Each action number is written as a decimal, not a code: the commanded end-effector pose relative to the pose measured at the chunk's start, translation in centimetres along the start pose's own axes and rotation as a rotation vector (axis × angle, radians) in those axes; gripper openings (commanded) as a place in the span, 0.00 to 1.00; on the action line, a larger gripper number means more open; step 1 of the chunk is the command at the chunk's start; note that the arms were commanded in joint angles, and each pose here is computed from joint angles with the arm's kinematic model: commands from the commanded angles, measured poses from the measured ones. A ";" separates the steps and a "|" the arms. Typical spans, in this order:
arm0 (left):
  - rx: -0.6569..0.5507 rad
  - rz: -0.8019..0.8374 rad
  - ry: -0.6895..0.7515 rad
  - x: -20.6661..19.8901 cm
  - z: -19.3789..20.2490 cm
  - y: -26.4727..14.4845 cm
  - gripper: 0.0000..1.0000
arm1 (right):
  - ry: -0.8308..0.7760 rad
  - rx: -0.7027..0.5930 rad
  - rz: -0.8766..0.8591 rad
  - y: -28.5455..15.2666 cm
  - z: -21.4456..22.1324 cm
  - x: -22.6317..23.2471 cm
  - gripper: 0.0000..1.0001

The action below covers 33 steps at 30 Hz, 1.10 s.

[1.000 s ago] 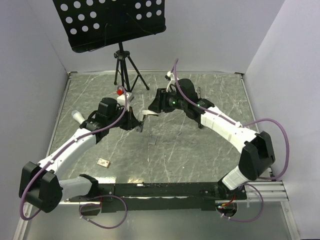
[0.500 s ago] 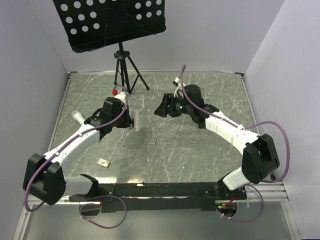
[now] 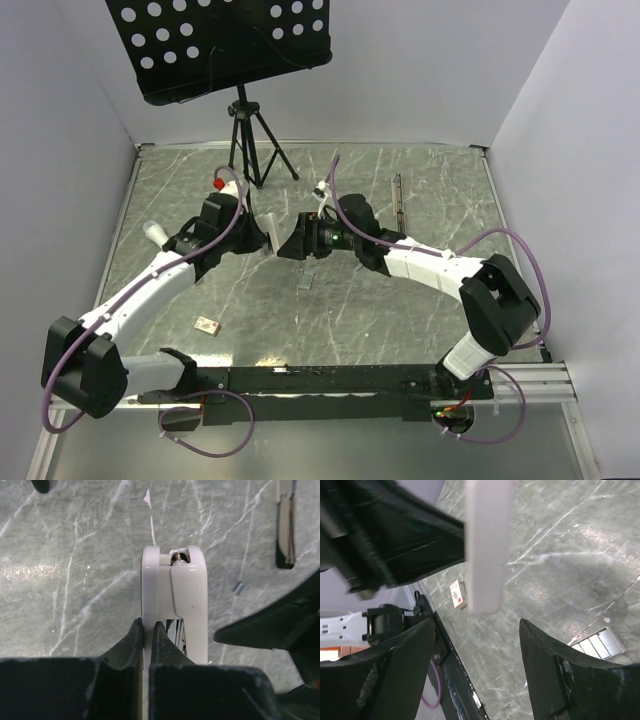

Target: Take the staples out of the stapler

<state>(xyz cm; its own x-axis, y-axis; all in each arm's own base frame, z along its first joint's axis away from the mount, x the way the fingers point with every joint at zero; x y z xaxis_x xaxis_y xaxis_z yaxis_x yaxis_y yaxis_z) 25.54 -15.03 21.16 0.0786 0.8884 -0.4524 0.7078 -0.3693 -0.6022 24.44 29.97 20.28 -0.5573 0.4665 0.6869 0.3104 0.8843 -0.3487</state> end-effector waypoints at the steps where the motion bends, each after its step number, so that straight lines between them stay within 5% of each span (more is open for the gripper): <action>1: -0.080 0.105 -0.062 -2.0 -1.7 -1.7 0.01 | -0.010 -0.057 -0.028 1.0 -1.7 0.4 0.74; 8: -0.081 0.186 -0.103 -2.8 -1.5 -2.2 0.01 | -0.015 -0.045 -0.068 2.1 -1.8 0.9 0.70; 17: -0.075 0.194 -0.034 -2.2 -0.8 -1.5 0.01 | -0.021 -0.101 -0.064 1.2 -2.5 1.2 0.27; 23: -0.101 0.042 0.118 0.2 -0.4 -1.4 0.01 | 0.009 -0.125 -0.026 -1.3 -3.6 -0.7 0.29; 33: -0.050 0.063 0.301 0.1 0.1 -1.1 0.01 | -0.018 -0.196 -0.048 -3.6 -6.6 -2.1 0.23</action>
<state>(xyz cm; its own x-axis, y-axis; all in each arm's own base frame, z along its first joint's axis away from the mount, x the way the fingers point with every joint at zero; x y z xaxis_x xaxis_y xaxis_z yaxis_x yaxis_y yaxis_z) 24.68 -14.53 20.77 0.2352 0.9070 -0.3495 0.7189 -0.4043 -0.5654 27.61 26.87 21.66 -0.5408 0.4118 0.7334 0.3338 0.9054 -0.2622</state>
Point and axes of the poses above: each gripper's point midway between its finger pads, its own y axis out along the fingers, its own x axis along the line the jaws close on, z = x × y, the point moved 8 cm from there along -y, back along the fingers, and after that the axes turned 3 degrees about -y, right-handed, at the moved point
